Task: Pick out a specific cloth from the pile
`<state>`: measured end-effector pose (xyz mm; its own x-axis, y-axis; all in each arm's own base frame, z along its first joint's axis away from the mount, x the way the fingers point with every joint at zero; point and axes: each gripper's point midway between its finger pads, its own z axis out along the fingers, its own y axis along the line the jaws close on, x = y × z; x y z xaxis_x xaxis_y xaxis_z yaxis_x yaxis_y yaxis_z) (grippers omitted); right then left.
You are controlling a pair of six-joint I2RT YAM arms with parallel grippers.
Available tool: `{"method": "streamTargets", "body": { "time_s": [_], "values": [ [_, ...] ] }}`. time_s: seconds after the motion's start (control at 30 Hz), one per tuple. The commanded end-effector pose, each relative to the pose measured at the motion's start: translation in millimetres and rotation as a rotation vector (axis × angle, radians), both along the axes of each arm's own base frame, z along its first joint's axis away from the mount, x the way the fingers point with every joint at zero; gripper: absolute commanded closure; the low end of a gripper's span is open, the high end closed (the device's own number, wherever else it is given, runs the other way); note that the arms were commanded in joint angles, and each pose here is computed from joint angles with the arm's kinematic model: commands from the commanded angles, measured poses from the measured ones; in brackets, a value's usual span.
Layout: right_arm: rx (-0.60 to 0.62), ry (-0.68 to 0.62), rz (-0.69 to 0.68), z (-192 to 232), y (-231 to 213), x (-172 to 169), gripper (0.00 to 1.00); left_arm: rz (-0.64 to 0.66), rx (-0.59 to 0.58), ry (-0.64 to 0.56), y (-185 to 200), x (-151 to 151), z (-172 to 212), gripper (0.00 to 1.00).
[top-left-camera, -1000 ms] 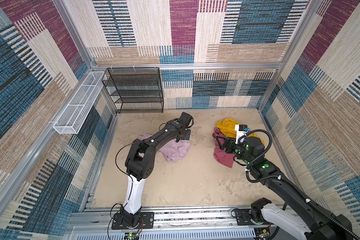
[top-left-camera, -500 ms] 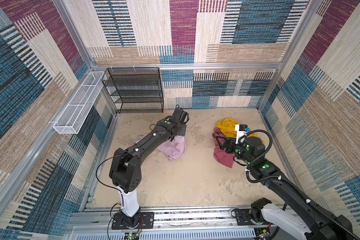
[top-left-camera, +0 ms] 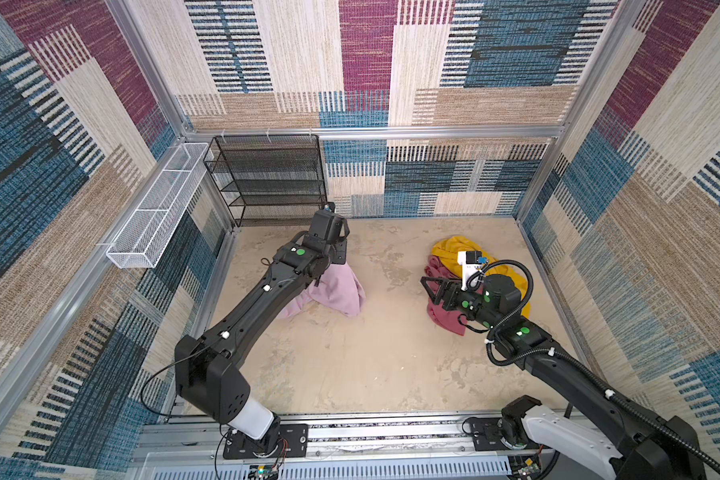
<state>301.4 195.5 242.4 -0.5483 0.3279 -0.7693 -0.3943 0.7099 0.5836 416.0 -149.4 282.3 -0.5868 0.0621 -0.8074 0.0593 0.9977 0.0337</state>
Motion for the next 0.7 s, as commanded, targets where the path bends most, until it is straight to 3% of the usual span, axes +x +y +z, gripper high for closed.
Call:
{"method": "streamTargets", "body": {
  "time_s": [0.0,0.13,0.47,0.67],
  "values": [
    [0.0,-0.048,-0.001,11,10,4,0.27,0.041,-0.024,-0.057,22,0,17,1.0],
    [-0.018,-0.041,0.04,7,28,4,0.27,0.089,-0.048,-0.066,49,-4,25,1.0],
    [-0.026,-0.042,0.085,8,52,10,0.27,0.243,0.02,-0.074,114,-13,36,1.0],
    [-0.033,-0.031,0.111,6,64,15,0.27,0.305,0.037,-0.034,140,-14,18,1.0]
  ]
}}
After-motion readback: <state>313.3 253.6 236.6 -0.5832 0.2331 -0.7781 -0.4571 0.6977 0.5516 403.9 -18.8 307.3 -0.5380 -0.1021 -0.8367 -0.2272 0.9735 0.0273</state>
